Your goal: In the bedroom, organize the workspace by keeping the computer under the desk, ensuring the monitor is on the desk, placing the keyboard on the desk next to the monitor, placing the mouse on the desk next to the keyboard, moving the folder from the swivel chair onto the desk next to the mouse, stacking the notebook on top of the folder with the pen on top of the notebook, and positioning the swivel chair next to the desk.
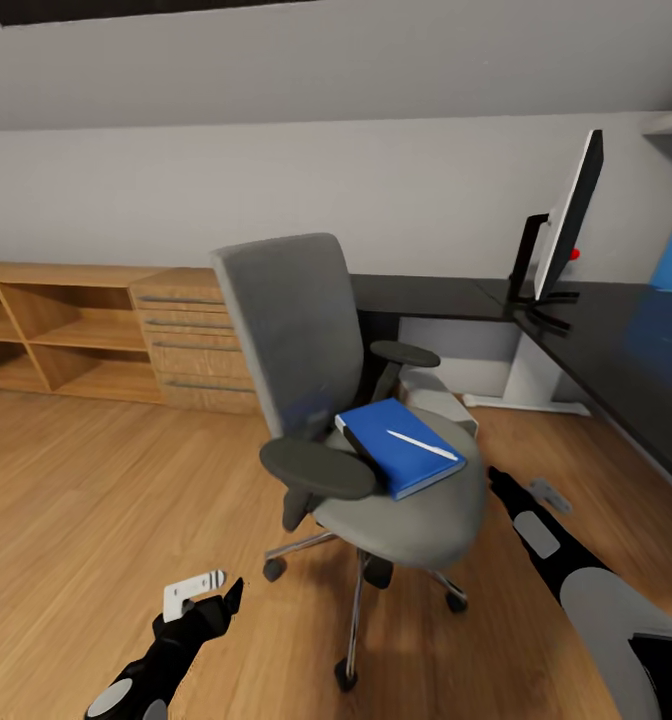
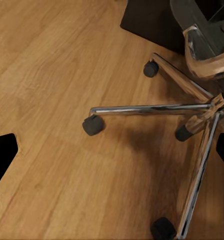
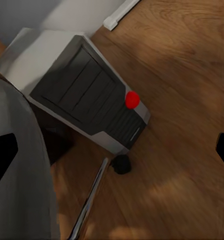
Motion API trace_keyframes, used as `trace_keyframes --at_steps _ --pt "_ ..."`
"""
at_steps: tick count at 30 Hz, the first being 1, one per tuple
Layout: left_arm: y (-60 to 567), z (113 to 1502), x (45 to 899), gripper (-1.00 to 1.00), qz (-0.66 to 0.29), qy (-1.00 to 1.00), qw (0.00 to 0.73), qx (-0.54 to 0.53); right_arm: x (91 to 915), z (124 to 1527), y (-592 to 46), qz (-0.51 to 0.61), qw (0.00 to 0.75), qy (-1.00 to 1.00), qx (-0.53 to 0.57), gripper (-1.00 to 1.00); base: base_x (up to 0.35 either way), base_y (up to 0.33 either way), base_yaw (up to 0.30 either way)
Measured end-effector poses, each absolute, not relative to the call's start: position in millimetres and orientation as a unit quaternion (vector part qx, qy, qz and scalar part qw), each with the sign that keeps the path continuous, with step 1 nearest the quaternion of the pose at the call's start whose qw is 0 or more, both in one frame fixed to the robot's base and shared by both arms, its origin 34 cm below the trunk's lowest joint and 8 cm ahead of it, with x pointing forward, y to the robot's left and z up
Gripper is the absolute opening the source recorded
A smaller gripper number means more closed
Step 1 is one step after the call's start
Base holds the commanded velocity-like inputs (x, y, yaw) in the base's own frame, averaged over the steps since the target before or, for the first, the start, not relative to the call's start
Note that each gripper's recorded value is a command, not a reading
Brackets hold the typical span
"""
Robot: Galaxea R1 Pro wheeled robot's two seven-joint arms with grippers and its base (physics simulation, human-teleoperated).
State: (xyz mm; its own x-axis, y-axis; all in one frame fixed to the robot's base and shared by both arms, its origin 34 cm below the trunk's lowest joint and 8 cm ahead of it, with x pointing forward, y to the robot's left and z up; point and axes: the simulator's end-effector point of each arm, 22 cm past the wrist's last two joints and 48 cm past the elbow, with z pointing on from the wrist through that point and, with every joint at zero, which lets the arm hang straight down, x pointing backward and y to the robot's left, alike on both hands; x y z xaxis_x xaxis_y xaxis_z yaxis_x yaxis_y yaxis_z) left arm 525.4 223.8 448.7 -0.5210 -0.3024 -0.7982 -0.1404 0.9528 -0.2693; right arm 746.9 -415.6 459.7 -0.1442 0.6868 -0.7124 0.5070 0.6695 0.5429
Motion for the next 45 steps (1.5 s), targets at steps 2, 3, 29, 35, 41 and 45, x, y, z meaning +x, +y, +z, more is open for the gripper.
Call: trace_keyframes --at_steps 2,3,29,35,41,45 --pt "229 449 526 1.00 -0.082 0.867 0.473 -0.132 747 462 -420 0.083 0.524 0.748 0.398 1.00 0.000 0.000 0.219" --pt "230 449 526 1.00 -0.082 0.867 0.474 -0.133 747 462 -420 0.082 0.526 0.747 0.398 1.00 0.000 0.000 0.228" --pt "232 449 526 1.00 -0.081 0.867 0.473 -0.134 748 463 -417 0.084 0.530 0.745 0.397 1.00 0.000 0.000 0.131" --pt "232 449 526 1.00 -0.080 0.867 0.474 -0.134 748 466 -425 0.077 0.537 0.739 0.399 1.00 0.000 0.000 0.000" --pt "232 449 526 1.00 -0.080 0.867 0.474 -0.134 746 468 -434 0.072 0.539 0.738 0.400 1.00 0.000 0.000 0.000" --pt "233 449 526 1.00 -0.080 0.867 0.474 -0.135 744 470 -442 0.067 0.541 0.736 0.402 1.00 0.074 0.000 0.000"
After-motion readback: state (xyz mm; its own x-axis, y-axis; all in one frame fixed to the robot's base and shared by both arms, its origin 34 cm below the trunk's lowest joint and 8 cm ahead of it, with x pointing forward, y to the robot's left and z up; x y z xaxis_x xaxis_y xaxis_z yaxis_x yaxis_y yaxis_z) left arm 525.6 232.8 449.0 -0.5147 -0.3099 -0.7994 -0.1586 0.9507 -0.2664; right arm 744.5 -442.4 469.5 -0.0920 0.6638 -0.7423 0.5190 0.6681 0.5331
